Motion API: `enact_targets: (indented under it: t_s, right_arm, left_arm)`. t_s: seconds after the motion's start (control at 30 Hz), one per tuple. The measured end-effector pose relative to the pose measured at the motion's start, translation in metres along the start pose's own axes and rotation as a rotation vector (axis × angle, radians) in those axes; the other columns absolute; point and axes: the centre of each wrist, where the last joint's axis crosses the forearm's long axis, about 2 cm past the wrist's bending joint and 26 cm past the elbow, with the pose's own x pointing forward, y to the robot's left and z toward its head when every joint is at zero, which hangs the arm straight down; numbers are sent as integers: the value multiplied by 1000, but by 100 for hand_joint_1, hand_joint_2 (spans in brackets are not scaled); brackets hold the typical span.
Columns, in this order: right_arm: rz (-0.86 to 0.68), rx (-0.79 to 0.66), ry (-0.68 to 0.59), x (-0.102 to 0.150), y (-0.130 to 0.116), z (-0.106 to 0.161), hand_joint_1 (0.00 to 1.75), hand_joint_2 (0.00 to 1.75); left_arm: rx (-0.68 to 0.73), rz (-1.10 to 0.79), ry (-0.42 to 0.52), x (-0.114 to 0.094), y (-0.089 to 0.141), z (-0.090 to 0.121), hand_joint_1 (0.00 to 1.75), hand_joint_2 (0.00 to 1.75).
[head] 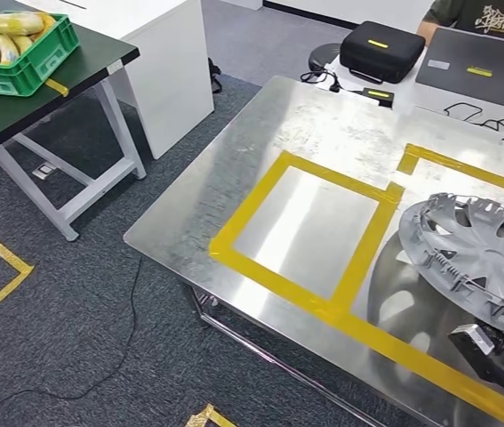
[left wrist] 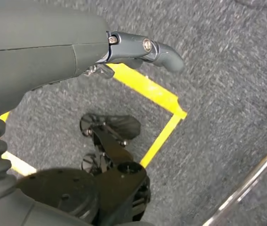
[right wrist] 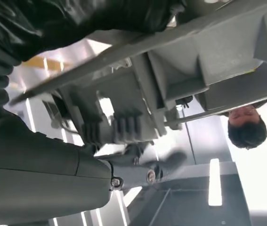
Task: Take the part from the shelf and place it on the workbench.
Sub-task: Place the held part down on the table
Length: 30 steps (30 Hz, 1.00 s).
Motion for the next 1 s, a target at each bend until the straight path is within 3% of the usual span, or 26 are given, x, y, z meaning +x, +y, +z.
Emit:
enact_targets:
  t_s: [0.2, 0.47, 0.73, 1.0]
  right_arm:
    - [-192, 159, -95, -11, -14, -3, 0, 0]
    - [-188, 271, -196, -31, -49, -22, 0, 0]
    - [-305, 307, -266, -56, -118, -49, 0, 0]
    - [-306, 300, -283, -61, -139, -54, 0, 0]
  left_arm:
    - [-3, -3, -16, 1, 5, 0, 0, 175]
    - [-6, 4, -17, 2, 7, 0, 0, 175]
    - [10, 24, -20, 0, 7, 1, 0, 175]
    - [11, 26, -21, 0, 7, 1, 0, 175]
